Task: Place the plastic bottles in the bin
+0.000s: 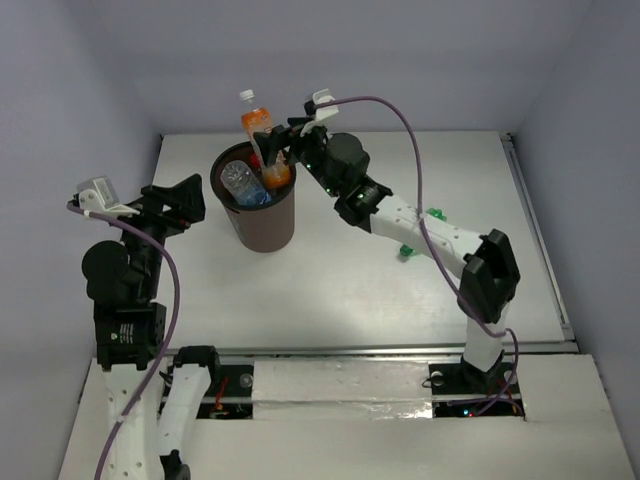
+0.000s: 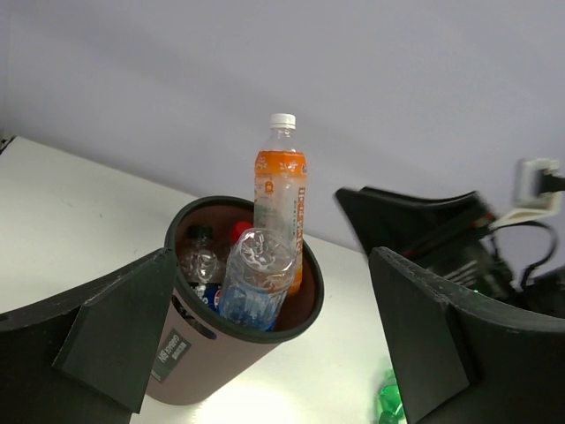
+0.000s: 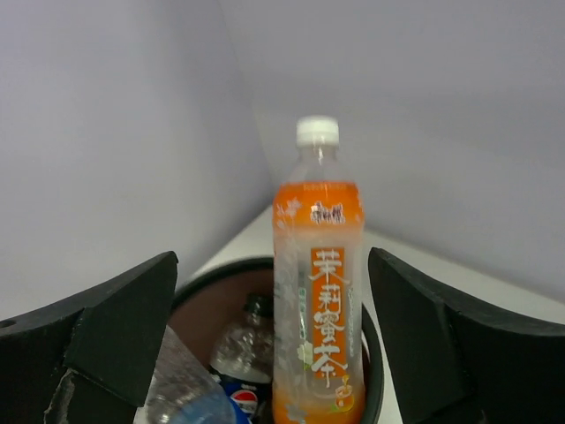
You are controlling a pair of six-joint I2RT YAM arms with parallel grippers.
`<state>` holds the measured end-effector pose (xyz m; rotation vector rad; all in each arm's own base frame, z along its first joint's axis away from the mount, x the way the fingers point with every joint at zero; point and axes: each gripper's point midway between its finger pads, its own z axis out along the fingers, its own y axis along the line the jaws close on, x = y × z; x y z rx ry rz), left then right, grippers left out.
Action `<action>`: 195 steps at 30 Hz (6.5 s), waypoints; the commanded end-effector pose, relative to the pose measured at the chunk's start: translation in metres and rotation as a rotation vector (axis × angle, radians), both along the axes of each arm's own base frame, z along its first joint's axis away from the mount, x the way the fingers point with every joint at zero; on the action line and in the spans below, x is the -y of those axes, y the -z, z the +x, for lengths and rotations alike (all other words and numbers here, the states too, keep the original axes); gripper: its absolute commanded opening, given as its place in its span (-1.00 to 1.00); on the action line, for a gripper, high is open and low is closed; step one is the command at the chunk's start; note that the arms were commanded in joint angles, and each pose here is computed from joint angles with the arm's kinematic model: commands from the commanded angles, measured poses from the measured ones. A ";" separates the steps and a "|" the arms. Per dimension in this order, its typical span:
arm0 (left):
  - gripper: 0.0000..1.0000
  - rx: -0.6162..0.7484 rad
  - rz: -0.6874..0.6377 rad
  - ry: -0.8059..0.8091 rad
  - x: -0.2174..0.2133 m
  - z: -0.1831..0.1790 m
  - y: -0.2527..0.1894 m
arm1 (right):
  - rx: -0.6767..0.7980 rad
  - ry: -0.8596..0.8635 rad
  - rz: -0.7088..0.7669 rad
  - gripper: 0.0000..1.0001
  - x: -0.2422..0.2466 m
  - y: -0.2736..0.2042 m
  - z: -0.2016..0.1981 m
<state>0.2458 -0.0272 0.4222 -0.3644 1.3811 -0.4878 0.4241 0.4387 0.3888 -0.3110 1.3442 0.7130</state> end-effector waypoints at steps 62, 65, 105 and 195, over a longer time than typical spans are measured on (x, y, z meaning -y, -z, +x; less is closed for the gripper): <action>-0.42 0.183 0.084 0.294 0.048 -0.121 -0.020 | -1.408 0.788 -0.371 0.59 0.396 0.331 -0.011; -0.42 0.185 0.084 0.292 0.047 -0.121 -0.020 | -1.400 0.782 -0.366 0.44 0.395 0.331 -0.011; -0.41 0.015 0.122 0.100 0.018 -0.068 0.018 | 0.179 0.159 0.305 -0.05 0.026 -0.183 0.009; 0.98 0.053 0.137 0.116 0.021 -0.076 0.015 | -0.135 0.355 0.383 1.00 0.260 -0.065 -0.154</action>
